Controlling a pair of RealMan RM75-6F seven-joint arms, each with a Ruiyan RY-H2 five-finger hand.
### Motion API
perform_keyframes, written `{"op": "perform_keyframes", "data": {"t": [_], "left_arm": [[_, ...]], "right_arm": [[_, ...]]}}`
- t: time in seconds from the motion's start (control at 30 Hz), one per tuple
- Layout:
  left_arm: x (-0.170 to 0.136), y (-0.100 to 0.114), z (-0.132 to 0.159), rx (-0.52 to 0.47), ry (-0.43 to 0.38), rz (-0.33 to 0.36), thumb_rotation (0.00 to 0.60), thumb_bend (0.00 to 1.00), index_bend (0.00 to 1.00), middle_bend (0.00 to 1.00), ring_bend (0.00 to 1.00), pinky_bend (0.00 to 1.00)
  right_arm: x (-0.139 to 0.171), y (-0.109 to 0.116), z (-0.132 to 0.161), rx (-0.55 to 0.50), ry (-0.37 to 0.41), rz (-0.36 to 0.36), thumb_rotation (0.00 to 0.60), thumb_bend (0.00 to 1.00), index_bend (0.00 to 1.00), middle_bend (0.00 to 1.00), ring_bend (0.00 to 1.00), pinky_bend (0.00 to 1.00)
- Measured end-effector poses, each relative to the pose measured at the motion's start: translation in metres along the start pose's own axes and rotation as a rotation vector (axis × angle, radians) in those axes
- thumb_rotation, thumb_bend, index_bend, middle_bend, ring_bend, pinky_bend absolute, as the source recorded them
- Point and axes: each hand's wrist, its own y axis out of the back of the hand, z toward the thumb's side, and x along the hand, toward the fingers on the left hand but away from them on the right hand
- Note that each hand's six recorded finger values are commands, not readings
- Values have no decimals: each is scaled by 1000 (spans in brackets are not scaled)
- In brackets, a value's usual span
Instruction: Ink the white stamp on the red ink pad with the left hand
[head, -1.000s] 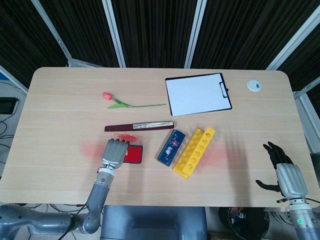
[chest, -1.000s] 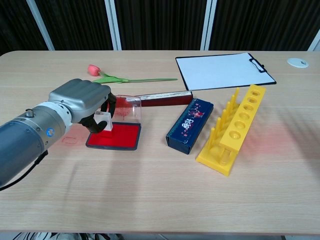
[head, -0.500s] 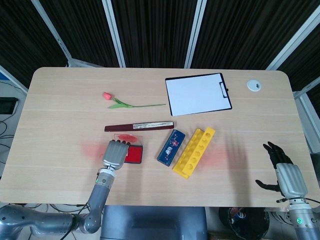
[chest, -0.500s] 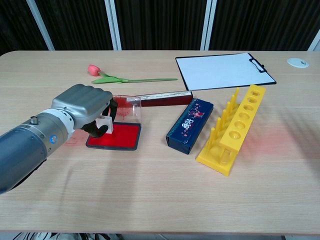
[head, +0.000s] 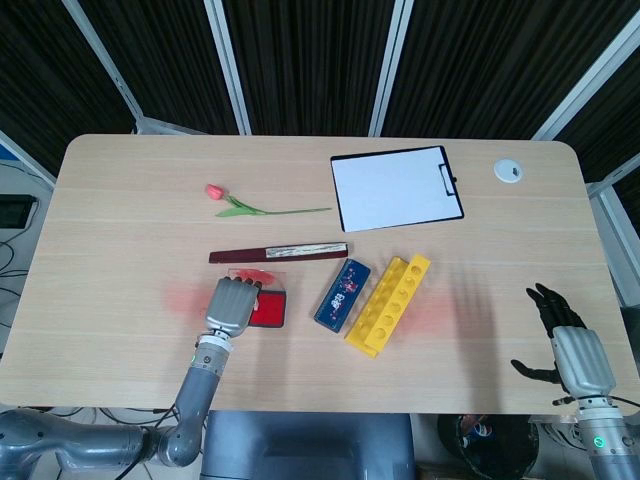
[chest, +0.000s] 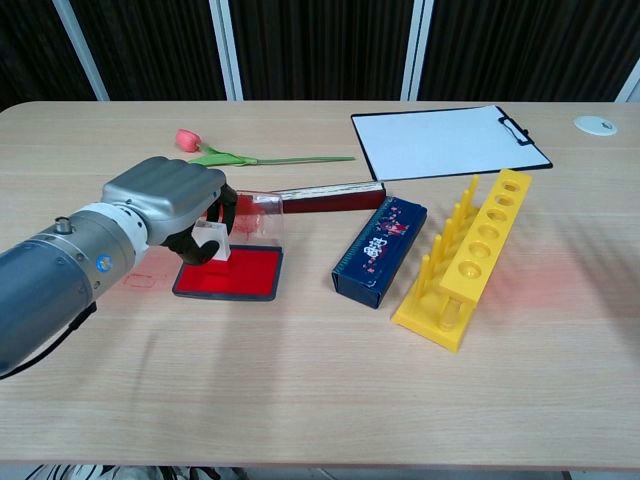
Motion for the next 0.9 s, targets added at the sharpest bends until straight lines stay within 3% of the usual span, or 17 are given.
{"op": "perform_keyframes", "data": {"t": [0.6,0.9], "left_arm": [[-4,-20,-2,44,-12,-18,600,467,588,560,469,549],[-5,-18,-4,31,-19,4,600,467,588,559,469,549]], "right_arm": [[0,0,0,-6,-2,2,600,132,0,0,0,194],[0,0,0,-10,-4,2,600,130,0,0,0,194]]}}
